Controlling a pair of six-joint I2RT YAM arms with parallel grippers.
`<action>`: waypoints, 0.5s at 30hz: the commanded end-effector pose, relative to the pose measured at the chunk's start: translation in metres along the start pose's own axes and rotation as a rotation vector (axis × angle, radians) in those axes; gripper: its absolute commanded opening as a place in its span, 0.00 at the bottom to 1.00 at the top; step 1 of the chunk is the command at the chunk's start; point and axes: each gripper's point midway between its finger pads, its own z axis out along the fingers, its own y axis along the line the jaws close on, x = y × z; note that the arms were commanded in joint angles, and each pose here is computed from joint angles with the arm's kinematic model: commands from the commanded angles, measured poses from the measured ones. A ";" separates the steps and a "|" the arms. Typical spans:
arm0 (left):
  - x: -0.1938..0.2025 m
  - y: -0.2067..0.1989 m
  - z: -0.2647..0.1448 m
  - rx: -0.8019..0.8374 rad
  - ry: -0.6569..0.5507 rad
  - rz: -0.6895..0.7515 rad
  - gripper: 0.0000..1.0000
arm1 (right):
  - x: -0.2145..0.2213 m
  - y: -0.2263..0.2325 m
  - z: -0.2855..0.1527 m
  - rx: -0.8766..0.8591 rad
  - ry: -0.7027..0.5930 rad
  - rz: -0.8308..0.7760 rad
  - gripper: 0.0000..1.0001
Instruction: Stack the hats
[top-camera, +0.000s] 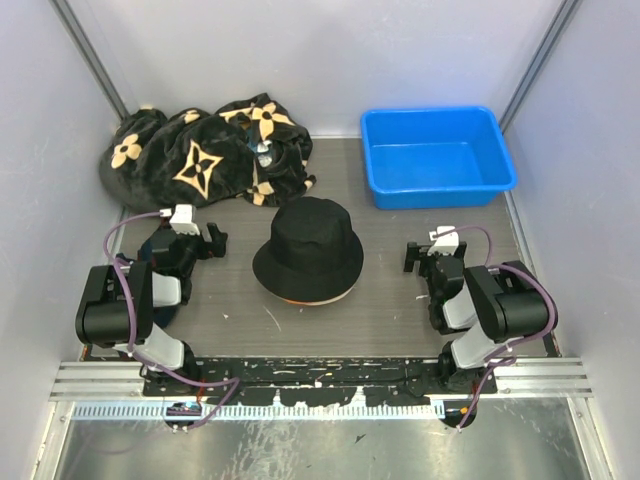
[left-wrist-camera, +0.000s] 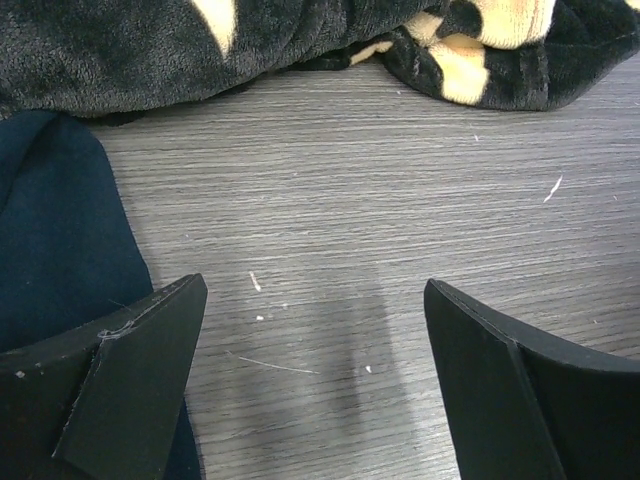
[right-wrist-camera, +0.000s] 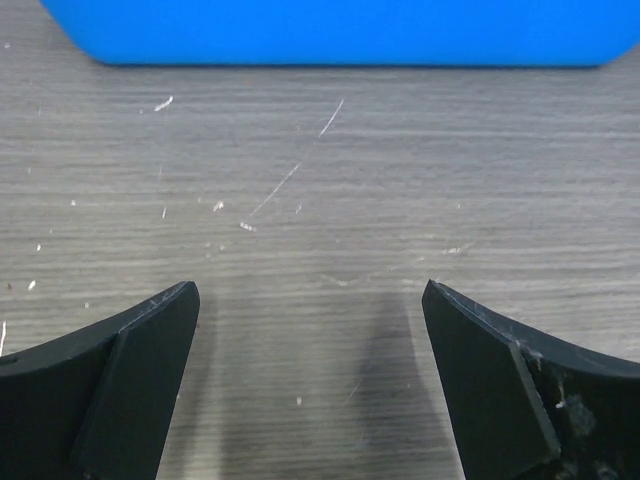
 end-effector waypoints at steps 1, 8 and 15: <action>-0.021 0.000 0.005 0.008 -0.068 0.040 0.98 | -0.062 -0.006 0.024 0.032 -0.175 0.013 1.00; -0.020 0.000 0.005 0.007 -0.066 0.039 0.98 | -0.051 -0.020 0.038 0.020 -0.096 0.096 1.00; -0.020 -0.004 0.006 0.030 -0.054 0.049 0.98 | -0.053 -0.020 0.035 0.019 -0.110 0.096 1.00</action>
